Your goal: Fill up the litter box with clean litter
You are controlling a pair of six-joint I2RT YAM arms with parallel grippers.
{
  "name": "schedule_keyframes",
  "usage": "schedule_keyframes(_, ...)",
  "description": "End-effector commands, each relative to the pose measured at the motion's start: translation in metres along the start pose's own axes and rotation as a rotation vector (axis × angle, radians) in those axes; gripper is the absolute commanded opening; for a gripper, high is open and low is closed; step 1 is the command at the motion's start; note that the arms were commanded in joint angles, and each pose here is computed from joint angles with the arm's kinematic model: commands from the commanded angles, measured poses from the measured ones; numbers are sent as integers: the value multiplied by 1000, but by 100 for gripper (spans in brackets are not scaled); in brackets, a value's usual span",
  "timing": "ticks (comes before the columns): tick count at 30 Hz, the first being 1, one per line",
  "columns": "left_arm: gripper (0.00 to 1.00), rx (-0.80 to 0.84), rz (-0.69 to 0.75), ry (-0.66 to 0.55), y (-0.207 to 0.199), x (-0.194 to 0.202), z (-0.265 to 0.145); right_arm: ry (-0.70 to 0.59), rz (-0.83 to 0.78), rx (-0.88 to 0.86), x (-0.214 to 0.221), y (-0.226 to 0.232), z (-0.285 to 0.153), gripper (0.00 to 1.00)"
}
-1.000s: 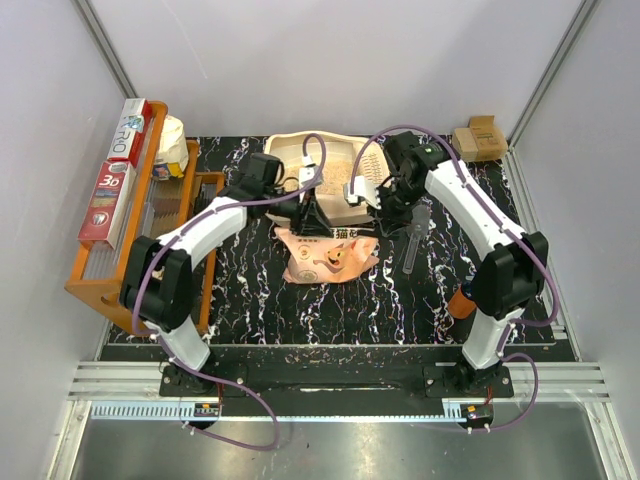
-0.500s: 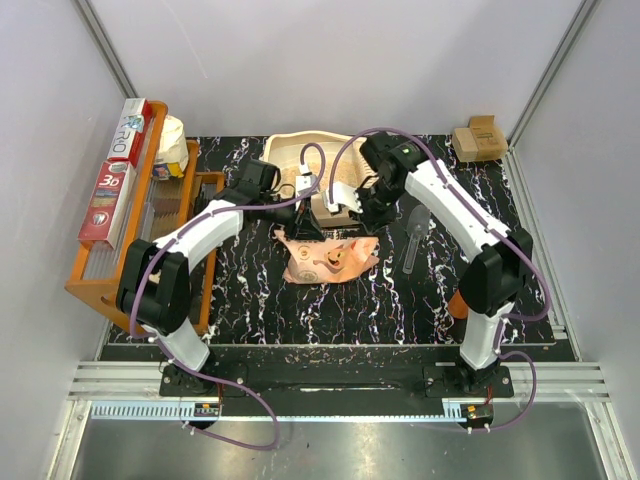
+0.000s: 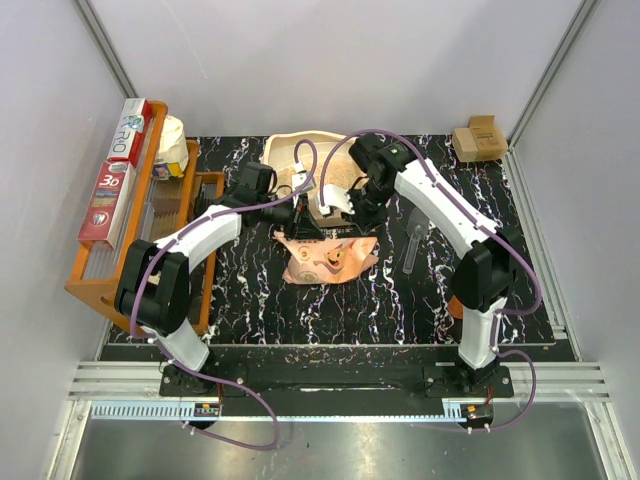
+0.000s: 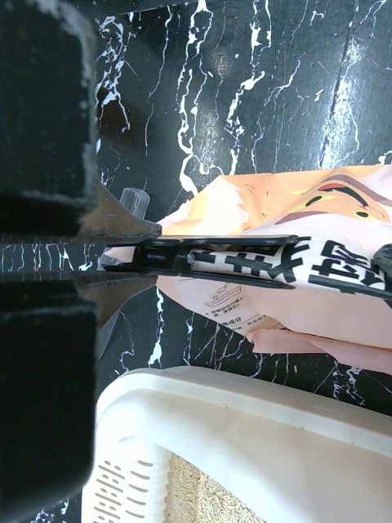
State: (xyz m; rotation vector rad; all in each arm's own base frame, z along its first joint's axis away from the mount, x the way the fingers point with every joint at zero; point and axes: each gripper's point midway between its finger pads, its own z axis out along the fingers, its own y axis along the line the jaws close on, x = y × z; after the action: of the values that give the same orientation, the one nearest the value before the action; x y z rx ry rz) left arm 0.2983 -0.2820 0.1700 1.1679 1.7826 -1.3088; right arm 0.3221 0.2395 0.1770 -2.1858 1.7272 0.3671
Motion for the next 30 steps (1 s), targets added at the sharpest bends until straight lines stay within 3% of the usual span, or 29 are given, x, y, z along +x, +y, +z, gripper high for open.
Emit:
schedule_keyframes(1,4,34,96,-77,-14,-35,-7,32,6,-123,-3,29,0,0)
schedule_keyframes(14,5,29,102,-88,-15,-46,-9,-47,95,-174,-17,34,16,0)
schedule_keyframes(18,11,24,102,-87,-17,-46,-10,-43,140,-93,-16,22,13,13)
schedule_keyframes(19,19,19,106,-88,-18,-48,-11,-42,151,-68,-15,18,10,23)
schedule_keyframes(21,27,-12,112,-89,-16,-53,-14,-86,237,27,-23,2,-3,32)
schedule_keyframes(22,32,-25,120,-91,-18,-57,-16,-114,276,64,-25,-5,-11,42)
schedule_keyframes(24,47,-84,128,-93,-12,-66,-22,-206,400,158,-32,-25,-35,53)
schedule_keyframes(26,76,-149,137,-100,-8,-79,-32,-290,516,217,-35,-36,-61,63)
schedule_keyframes(27,81,-174,137,-101,-7,-83,-35,-330,545,266,-37,-48,-70,65)
schedule_keyframes(28,90,-189,128,-95,-8,-85,-39,-347,589,297,-35,-53,-77,76)
schedule_keyframes(29,99,-242,128,-102,-2,-93,-45,-376,668,326,-34,-57,-88,95)
schedule_keyframes(30,99,-273,129,-110,0,-99,-50,-391,727,420,-24,-75,-101,100)
